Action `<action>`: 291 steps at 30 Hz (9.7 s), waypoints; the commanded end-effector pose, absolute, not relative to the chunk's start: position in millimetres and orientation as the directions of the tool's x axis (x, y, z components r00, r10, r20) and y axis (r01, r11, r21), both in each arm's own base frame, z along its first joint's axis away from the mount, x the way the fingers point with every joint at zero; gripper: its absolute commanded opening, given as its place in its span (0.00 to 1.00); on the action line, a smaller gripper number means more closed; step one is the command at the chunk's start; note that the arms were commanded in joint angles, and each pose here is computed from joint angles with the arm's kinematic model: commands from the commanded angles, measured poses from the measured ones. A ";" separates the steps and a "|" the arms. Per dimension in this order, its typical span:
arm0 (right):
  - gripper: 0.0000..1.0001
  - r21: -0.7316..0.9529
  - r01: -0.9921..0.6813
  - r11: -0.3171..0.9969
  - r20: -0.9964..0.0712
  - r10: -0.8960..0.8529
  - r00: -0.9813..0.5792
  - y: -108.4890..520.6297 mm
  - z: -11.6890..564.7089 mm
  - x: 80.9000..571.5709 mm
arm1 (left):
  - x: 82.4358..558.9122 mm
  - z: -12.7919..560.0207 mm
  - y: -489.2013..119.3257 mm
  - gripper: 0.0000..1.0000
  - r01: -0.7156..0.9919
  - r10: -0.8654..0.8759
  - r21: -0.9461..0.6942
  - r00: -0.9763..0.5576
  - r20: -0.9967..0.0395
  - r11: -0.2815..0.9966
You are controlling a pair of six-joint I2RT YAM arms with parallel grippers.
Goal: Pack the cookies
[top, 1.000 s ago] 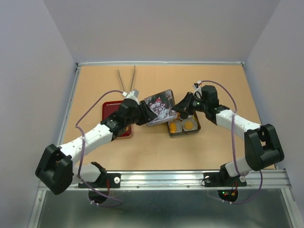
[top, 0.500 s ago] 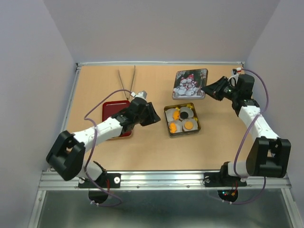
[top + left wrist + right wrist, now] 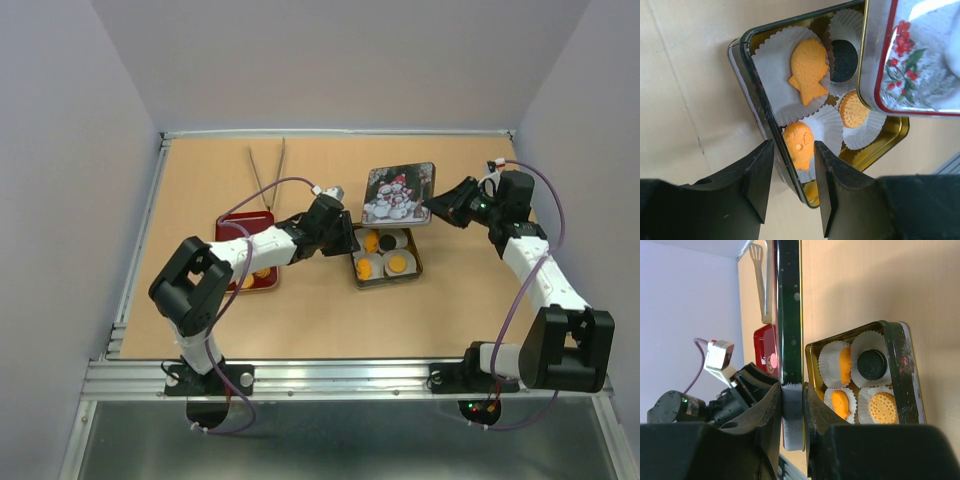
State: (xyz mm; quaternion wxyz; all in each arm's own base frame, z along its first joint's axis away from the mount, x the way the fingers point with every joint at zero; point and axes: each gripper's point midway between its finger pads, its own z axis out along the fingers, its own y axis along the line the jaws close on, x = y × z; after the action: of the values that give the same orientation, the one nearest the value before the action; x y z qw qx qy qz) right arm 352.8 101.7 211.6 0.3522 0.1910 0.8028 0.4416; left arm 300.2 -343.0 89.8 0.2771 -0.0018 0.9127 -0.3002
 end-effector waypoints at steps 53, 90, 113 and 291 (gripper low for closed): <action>0.00 0.984 -0.011 0.176 -0.112 0.577 -0.809 163.7 158.6 290.6 | 332.5 151.5 -244.1 0.58 -0.022 -0.166 -0.227 -0.750 -0.640 0.974; 0.01 0.965 0.050 0.256 -0.102 0.547 -0.831 177.5 83.4 271.4 | 318.3 82.1 -224.9 0.52 -0.050 -0.261 -0.376 -0.803 -0.536 0.925; 0.35 0.958 0.084 0.273 -0.090 0.569 -0.818 176.9 54.8 270.9 | 311.3 65.0 -243.8 0.51 -0.022 -0.258 -0.438 -0.833 -0.489 0.899; 1.00 0.505 -0.128 0.853 -0.577 0.224 -0.785 197.1 141.5 400.4 | 290.9 55.6 -301.3 0.46 0.103 -0.160 -0.489 -0.870 -0.467 0.866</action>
State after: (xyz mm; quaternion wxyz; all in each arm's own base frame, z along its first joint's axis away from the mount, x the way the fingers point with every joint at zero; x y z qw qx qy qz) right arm 383.9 196.2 94.3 0.2714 0.0407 0.9259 0.2597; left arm 284.9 -290.4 38.5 0.2400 -0.0191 0.9414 -0.2363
